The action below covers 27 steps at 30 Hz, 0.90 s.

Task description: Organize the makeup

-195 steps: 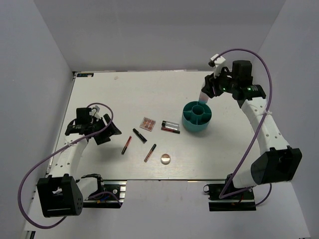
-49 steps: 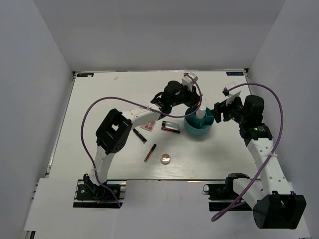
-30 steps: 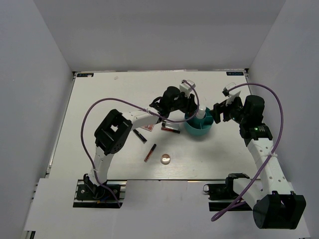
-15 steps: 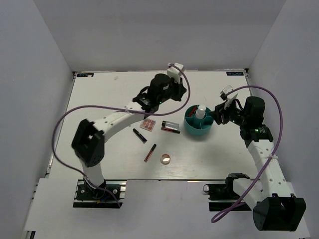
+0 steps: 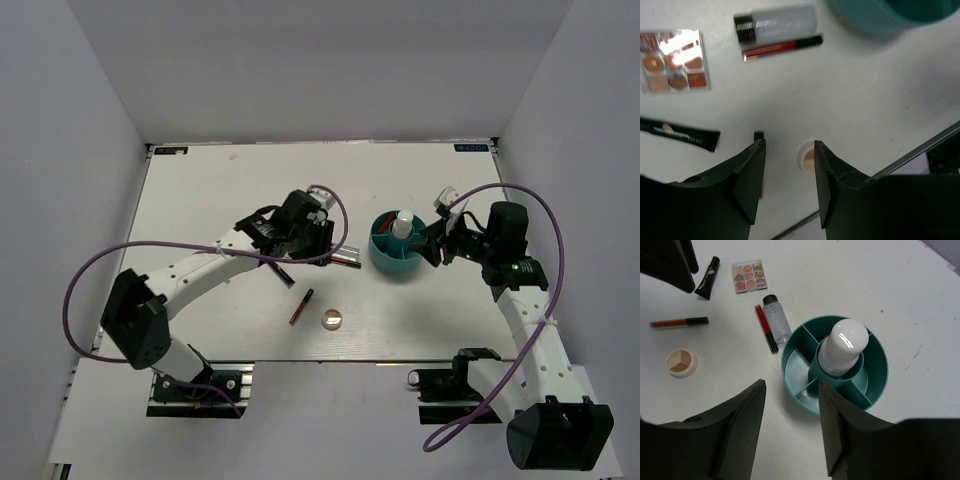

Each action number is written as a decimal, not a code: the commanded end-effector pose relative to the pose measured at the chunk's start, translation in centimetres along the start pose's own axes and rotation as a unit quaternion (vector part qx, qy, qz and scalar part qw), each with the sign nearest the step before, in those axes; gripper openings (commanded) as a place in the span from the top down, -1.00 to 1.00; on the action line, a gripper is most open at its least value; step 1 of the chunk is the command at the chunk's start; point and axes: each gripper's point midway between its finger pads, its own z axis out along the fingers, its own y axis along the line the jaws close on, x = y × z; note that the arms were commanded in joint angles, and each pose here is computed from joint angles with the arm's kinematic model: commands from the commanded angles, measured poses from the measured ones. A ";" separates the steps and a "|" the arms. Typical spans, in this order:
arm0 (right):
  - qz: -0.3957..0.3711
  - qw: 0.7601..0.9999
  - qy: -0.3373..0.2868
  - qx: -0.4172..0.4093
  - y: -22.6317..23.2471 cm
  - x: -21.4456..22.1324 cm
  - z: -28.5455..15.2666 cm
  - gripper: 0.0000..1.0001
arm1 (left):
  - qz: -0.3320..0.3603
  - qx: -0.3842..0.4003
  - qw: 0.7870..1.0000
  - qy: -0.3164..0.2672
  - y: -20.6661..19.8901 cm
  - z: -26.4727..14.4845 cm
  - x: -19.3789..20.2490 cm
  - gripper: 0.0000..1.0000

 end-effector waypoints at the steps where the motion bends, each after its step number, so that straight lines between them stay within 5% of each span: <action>1: 0.000 1.000 -0.005 -0.027 1.1 -0.2 0.0 -0.07 | -0.025 -0.041 0.994 0.100 1.1 0.2 4.3 -0.09; 11: 0.010 1.000 0.004 -0.019 1.4 0.8 -0.2 -0.19 | -0.001 -0.141 0.972 0.188 3.3 3.3 9.1 -0.12; 27: 0.013 1.000 0.007 -0.013 1.4 1.2 -0.2 -0.22 | 0.018 -0.157 0.955 0.252 4.7 6.5 13.2 -0.09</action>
